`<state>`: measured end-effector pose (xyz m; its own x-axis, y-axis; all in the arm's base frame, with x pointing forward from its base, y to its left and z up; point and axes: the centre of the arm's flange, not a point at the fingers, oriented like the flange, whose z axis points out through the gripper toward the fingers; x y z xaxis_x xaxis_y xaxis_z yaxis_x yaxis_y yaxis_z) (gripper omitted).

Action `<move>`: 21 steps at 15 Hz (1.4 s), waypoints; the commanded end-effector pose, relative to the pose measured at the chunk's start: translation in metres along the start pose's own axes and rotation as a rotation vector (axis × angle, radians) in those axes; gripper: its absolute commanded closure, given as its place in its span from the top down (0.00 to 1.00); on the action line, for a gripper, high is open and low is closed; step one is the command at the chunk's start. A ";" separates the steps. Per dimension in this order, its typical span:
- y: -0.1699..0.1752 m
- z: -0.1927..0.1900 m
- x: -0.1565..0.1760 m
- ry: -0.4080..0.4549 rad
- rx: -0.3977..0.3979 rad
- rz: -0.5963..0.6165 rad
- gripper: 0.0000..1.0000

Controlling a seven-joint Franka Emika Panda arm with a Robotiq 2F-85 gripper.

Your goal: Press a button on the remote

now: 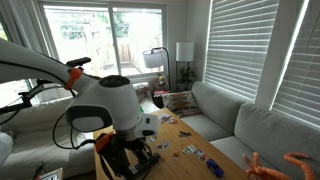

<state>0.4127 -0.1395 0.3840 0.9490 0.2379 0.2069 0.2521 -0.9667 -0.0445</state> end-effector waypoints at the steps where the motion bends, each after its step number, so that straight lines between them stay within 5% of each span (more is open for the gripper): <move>1: 0.001 0.014 -0.001 0.025 0.013 -0.007 0.00; 21: 0.007 0.025 -0.004 0.075 0.027 0.003 0.00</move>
<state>0.4148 -0.1419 0.3653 0.9410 0.2217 0.2555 0.2445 -0.9677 -0.0609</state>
